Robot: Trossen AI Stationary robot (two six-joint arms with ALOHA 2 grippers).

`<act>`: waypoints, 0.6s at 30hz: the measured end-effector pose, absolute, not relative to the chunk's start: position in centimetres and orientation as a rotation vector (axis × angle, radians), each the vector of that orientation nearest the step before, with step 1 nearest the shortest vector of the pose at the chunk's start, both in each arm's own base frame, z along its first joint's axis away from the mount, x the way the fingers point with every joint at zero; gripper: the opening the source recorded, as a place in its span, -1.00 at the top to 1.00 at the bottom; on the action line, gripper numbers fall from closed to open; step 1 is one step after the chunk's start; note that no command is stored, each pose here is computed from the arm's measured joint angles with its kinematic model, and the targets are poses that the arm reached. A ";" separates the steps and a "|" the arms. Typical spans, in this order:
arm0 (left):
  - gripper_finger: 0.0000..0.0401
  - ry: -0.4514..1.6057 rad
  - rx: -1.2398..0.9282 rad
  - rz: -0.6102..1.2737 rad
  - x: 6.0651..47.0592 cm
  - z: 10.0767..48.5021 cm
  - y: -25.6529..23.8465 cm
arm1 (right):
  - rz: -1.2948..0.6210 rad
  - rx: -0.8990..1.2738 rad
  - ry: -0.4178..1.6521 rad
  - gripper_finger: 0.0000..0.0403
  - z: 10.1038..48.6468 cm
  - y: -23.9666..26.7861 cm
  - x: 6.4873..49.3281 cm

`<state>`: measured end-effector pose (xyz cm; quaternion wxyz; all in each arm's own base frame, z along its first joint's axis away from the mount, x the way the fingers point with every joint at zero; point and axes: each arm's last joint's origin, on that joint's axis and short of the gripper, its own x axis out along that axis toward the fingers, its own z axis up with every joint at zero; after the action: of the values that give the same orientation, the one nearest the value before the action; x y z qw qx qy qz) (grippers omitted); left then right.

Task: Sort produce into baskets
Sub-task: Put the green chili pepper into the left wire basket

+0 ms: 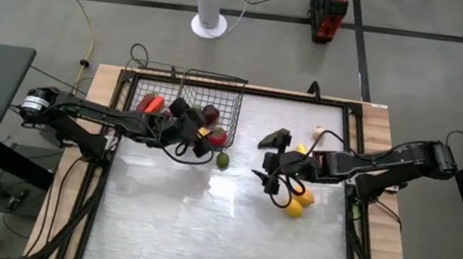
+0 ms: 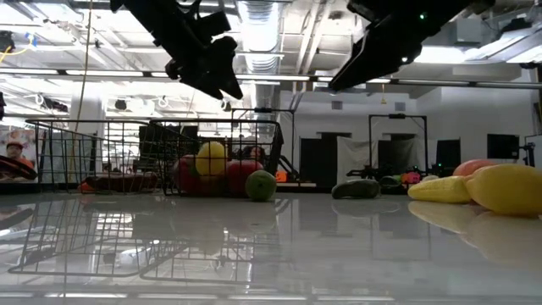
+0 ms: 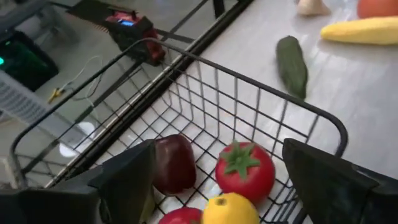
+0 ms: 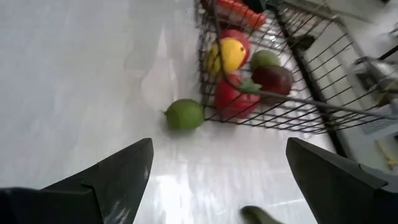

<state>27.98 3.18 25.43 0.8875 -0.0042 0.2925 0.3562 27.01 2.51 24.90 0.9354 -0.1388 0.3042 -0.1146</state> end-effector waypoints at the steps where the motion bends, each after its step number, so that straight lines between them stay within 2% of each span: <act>1: -0.70 0.613 0.001 0.719 28.0 25.4 3.0 | -0.217 -0.273 0.628 -0.96 24.8 2.6 27.0; 5: -0.71 0.582 0.020 0.627 28.5 25.8 1.8 | -0.193 -0.262 0.666 -0.96 24.2 1.8 26.8; 11: -0.71 0.496 0.067 0.526 29.1 26.5 -0.6 | -0.208 -0.159 0.709 -0.88 21.7 -3.0 26.6; 18: -0.71 0.498 0.089 0.466 29.0 26.5 -2.3 | -0.278 -0.204 0.909 -0.78 17.7 -7.8 27.0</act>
<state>28.97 -2.34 26.52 0.9415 0.0434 0.2443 0.2282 27.01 -7.85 17.75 0.8842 -0.0982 0.4368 -0.1336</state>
